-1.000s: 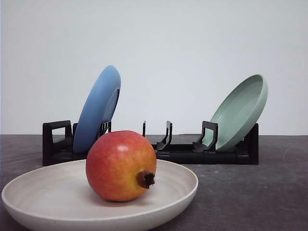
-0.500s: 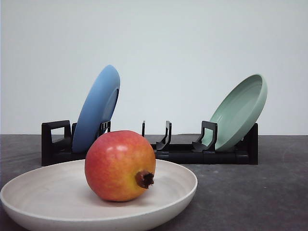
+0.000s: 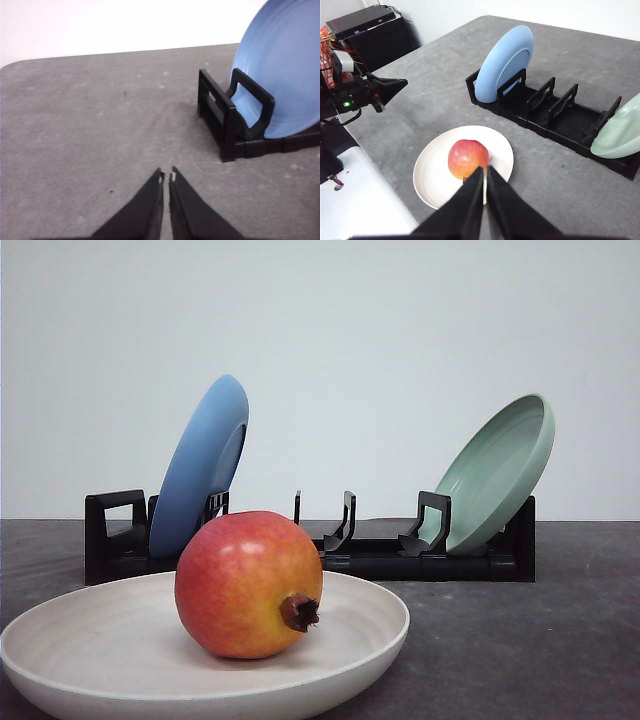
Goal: Place pomegranate in white plate
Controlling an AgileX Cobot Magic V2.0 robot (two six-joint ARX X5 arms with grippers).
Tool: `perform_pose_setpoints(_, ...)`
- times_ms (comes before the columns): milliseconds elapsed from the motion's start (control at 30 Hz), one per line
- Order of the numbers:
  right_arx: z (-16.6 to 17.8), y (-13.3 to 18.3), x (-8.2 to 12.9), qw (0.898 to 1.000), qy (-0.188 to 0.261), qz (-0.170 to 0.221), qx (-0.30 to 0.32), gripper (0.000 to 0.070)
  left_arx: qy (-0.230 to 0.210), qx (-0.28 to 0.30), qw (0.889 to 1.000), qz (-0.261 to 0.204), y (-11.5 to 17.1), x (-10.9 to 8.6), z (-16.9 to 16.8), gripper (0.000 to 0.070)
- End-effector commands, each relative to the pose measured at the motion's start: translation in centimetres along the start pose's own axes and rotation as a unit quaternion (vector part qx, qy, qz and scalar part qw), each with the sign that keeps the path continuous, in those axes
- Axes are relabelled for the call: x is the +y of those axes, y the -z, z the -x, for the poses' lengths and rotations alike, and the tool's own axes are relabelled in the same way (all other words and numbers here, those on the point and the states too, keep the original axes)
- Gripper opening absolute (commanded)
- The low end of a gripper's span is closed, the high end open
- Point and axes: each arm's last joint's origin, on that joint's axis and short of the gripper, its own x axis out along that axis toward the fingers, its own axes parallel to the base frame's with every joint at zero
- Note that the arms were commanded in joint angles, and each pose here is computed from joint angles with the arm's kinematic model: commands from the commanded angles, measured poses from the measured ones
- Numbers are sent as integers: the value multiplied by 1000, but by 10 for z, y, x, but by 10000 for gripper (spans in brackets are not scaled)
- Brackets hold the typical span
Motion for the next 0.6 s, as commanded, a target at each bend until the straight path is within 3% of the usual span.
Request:
perform_pose_setpoints(0,2,-3,1,1000,-4,2,-9,1,-9,7,1000,2,4,0,-1,0)
perform_pose_setpoints(167,2,-3,1,1000,-4,2,-9,1,-38,11,999,30,5,2,-1,0)
perform_pose_setpoints(567,2,-3,1,1000,-4,2,-9,1,-39,8,999,38,4,2,-1,0)
